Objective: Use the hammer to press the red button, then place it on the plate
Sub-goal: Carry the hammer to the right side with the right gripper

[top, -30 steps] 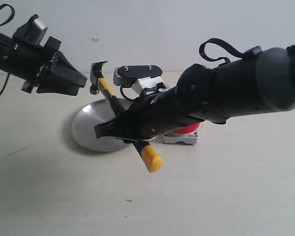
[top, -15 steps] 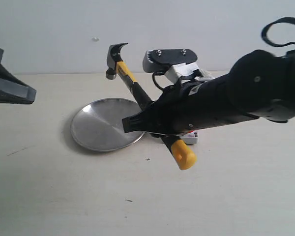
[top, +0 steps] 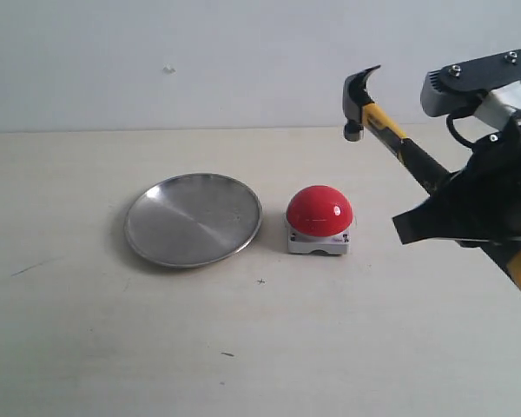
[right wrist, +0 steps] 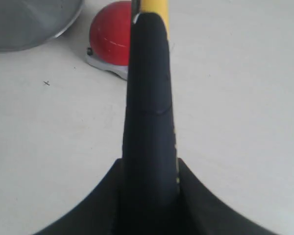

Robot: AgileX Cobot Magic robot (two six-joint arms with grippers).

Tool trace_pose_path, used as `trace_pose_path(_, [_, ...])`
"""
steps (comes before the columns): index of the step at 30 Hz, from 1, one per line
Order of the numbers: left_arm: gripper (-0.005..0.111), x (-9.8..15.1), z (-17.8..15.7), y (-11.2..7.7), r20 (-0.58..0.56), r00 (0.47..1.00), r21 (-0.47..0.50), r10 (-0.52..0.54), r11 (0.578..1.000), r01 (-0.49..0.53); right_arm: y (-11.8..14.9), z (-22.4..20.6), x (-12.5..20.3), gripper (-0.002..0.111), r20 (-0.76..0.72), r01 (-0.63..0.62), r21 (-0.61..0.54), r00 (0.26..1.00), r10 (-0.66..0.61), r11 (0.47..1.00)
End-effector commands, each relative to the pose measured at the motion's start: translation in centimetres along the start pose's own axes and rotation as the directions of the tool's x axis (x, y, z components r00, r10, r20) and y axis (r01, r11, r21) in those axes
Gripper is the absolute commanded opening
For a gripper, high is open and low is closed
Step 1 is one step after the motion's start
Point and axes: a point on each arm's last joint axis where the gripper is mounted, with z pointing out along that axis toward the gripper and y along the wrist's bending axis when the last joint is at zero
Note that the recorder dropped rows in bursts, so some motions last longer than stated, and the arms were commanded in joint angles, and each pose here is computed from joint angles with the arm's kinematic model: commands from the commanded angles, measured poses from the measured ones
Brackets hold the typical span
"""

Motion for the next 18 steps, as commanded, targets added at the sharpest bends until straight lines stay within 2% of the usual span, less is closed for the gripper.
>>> trace_pose_path(1, [0.0,-0.1,-0.4,0.2,0.063,0.997,-0.039,-0.039,0.998,0.041,-0.4,-1.2,0.2,0.0,0.019,-0.044,0.011,0.999,0.043,0.999])
trace_pose_path(9, [0.0,0.8,0.9,1.4,0.136,0.975,-0.012,-0.173,0.984,0.176,-0.7,-2.4,2.0,0.0,0.123,-0.095,-0.02,0.988,0.097,0.995])
trace_pose_path(11, [0.0,1.6,1.5,2.5,0.165,0.972,-0.056,-0.168,0.982,0.179,-0.8,-2.7,2.2,0.0,0.127,-0.097,-0.02,0.987,0.099,0.995])
trace_pose_path(15, [0.0,3.7,2.7,5.5,0.275,0.943,-0.189,-0.188,0.951,0.245,-0.8,-2.8,2.2,0.0,0.131,-0.098,-0.02,0.986,0.1,0.995])
trace_pose_path(18, [0.0,4.9,3.0,7.0,0.316,0.935,-0.264,-0.16,0.932,0.248,-0.8,-2.8,2.2,0.0,0.134,-0.098,-0.022,0.986,0.1,0.995])
